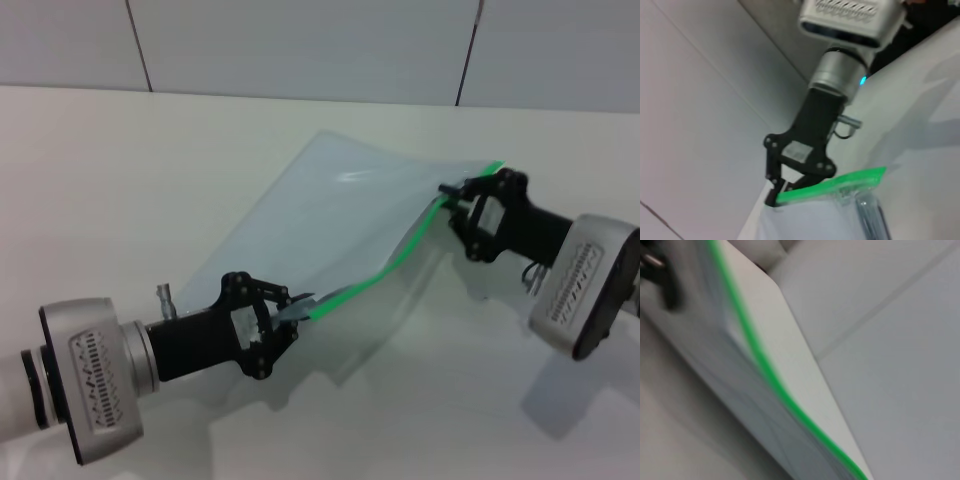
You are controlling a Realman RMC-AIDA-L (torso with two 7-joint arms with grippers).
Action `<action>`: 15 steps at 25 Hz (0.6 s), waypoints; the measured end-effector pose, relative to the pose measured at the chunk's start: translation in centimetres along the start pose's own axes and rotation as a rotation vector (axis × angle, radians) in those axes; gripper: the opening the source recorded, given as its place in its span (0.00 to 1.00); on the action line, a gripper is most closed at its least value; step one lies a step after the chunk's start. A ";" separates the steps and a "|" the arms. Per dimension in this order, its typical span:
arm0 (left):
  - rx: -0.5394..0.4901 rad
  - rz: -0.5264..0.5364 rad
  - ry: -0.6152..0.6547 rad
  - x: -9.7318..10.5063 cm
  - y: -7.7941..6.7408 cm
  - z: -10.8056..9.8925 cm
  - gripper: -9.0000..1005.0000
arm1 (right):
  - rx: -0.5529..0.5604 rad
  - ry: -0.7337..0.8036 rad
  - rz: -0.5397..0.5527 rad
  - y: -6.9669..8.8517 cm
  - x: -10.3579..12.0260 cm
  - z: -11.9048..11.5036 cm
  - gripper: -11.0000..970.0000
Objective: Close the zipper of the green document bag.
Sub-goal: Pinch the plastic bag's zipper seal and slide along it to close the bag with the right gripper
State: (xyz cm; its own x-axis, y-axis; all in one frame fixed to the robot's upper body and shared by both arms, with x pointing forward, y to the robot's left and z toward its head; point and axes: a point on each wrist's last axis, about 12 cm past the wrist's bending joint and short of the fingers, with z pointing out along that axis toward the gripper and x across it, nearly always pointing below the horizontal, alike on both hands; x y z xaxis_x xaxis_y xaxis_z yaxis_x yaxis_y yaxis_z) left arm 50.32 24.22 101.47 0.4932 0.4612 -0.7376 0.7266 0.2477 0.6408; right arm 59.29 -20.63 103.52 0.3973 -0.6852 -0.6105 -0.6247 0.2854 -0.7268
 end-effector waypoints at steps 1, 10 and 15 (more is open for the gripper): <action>0.003 -0.002 -0.001 0.0 -0.2 0.0 0.08 | 0.013 0.014 -0.001 -0.2 0.2 0.0 0.08; 0.013 -0.010 0.001 0.0 -0.7 -0.3 0.08 | 0.132 0.093 0.046 -2.0 1.5 -0.5 0.08; 0.006 -0.004 0.002 0.0 -0.6 -0.3 0.08 | 0.208 0.120 0.063 -2.3 1.9 -1.0 0.08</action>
State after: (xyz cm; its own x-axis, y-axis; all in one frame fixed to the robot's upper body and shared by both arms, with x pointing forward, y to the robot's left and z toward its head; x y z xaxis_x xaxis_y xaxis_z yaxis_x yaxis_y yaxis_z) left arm 49.71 24.32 101.13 0.4889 0.4620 -0.7400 0.7316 0.2449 0.6363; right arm 60.81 -23.24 104.29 0.2714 -0.7330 -0.6237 -0.4893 0.4529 -0.7453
